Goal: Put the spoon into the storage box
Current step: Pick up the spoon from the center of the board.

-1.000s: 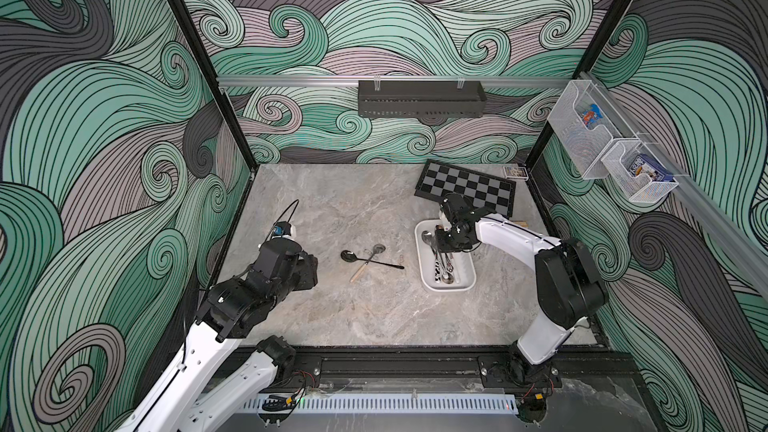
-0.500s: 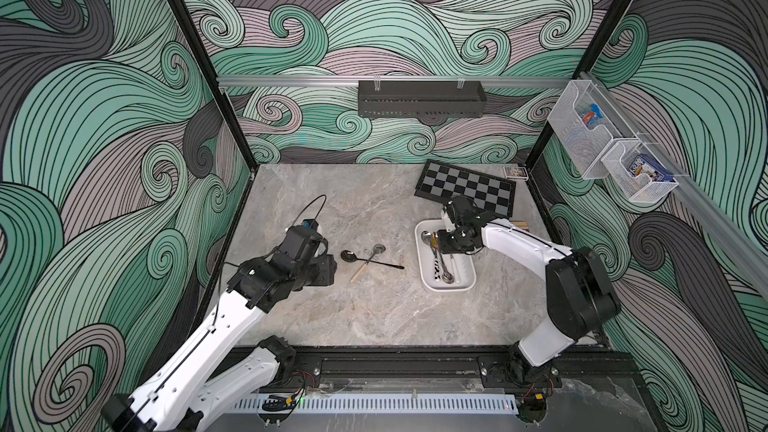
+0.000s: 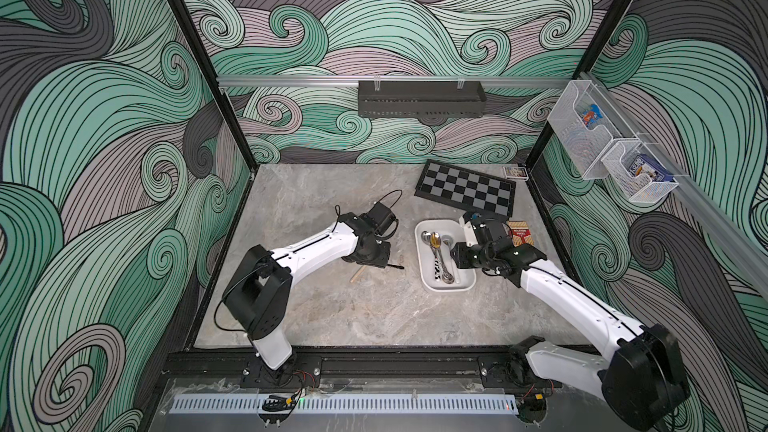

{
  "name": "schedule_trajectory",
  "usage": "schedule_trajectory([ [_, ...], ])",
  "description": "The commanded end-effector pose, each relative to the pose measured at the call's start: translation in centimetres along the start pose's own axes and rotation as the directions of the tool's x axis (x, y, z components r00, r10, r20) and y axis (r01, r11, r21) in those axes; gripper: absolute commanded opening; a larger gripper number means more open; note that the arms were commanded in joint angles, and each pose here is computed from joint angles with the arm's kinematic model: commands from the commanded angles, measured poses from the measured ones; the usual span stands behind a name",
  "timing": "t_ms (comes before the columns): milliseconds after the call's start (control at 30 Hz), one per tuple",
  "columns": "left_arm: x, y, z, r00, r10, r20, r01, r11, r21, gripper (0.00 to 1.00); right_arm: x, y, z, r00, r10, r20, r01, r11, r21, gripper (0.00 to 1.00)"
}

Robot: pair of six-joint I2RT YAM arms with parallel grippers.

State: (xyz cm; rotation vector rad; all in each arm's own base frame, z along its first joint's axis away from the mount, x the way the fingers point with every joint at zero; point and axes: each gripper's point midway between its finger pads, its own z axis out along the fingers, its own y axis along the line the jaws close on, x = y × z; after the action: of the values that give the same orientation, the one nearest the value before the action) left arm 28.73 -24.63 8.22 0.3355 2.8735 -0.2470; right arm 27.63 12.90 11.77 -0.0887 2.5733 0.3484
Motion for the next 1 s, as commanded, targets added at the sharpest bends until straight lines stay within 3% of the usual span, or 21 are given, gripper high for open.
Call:
schedule_trajectory([
  [0, -0.6, 0.8, 1.2, 0.999, 0.032, -0.004, -0.033, 0.998, -0.052, 0.43, -0.5, 0.6, -0.5, 0.999, 0.012, 0.033, -0.011, 0.999, -0.033, 0.31],
  [667, -2.8, 3.8, 5.9, 0.996, -0.051, -0.069, 0.045, 0.995, -0.093, 0.36, -0.6, 0.3, 0.5, 1.0, -0.008, 0.011, 0.008, 1.0, -0.002, 0.32],
  [967, -2.6, 4.2, 7.5, 0.994, -0.056, -0.099, 0.045, 0.993, -0.112, 0.22, -0.3, 0.2, 1.1, 1.0, -0.009, -0.012, 0.009, 1.0, 0.002, 0.32],
])
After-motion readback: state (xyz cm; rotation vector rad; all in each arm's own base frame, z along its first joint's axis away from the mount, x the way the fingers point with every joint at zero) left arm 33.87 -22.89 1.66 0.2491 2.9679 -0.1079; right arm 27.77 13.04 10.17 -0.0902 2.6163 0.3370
